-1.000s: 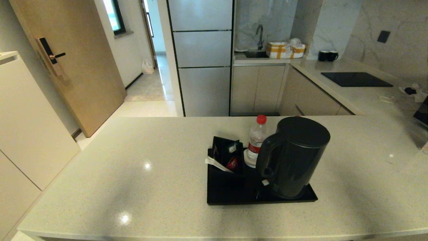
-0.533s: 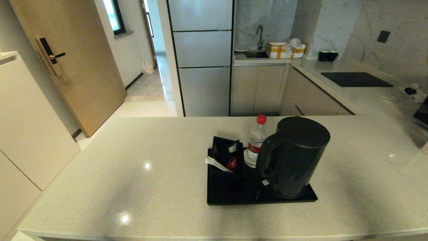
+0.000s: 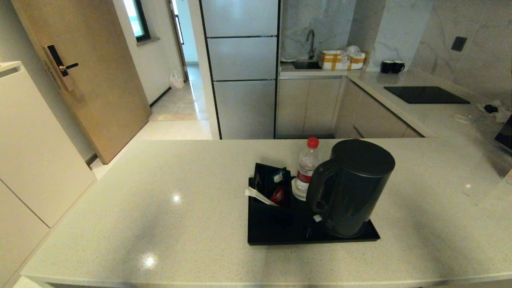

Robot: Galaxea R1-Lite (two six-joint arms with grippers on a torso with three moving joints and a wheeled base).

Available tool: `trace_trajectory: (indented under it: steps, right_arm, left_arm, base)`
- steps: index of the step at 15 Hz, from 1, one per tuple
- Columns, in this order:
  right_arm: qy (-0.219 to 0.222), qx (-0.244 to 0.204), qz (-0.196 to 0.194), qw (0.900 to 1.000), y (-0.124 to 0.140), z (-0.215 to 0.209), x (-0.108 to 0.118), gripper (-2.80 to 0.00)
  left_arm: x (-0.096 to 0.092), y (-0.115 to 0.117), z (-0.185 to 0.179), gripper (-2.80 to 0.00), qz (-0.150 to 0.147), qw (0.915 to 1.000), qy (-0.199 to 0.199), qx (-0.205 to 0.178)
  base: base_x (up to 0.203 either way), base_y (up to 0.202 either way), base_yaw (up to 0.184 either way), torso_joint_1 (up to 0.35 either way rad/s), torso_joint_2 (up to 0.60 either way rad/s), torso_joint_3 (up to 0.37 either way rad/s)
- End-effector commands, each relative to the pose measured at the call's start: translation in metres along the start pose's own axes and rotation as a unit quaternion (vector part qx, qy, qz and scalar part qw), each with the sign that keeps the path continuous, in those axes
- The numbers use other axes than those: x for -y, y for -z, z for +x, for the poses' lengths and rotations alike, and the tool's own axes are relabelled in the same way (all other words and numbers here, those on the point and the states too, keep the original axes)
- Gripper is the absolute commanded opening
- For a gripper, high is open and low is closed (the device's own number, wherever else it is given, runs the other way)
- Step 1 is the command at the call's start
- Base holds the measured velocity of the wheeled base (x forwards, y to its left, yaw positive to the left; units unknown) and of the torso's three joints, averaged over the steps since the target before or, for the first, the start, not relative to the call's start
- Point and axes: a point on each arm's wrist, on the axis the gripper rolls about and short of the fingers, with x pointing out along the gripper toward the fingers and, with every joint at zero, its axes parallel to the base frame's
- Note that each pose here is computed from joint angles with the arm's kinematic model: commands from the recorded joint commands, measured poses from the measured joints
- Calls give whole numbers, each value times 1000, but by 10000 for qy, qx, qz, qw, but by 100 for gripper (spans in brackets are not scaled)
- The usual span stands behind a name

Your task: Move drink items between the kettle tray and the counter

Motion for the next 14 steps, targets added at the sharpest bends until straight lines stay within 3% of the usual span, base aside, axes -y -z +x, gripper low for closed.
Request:
trace_trajectory:
  steps: [1,10,14]
  right_arm:
    - [-7,-6,-2,10000,0,0,0,-280]
    - [0,-14,0,10000,0,0,0,-280]
    - [32,-11,328,9995,0,0,0,-280]
  left_arm:
    - [0,0,0,-280,2,10000,-2,0]
    - [0,0,0,-280,2,10000,-2,0]
    - [0,0,0,-280,2,10000,-2,0]
  base:
    - [0,0,0,0,0,0]
    - [0,0,0,0,0,0]
    - [0,0,0,0,0,0]
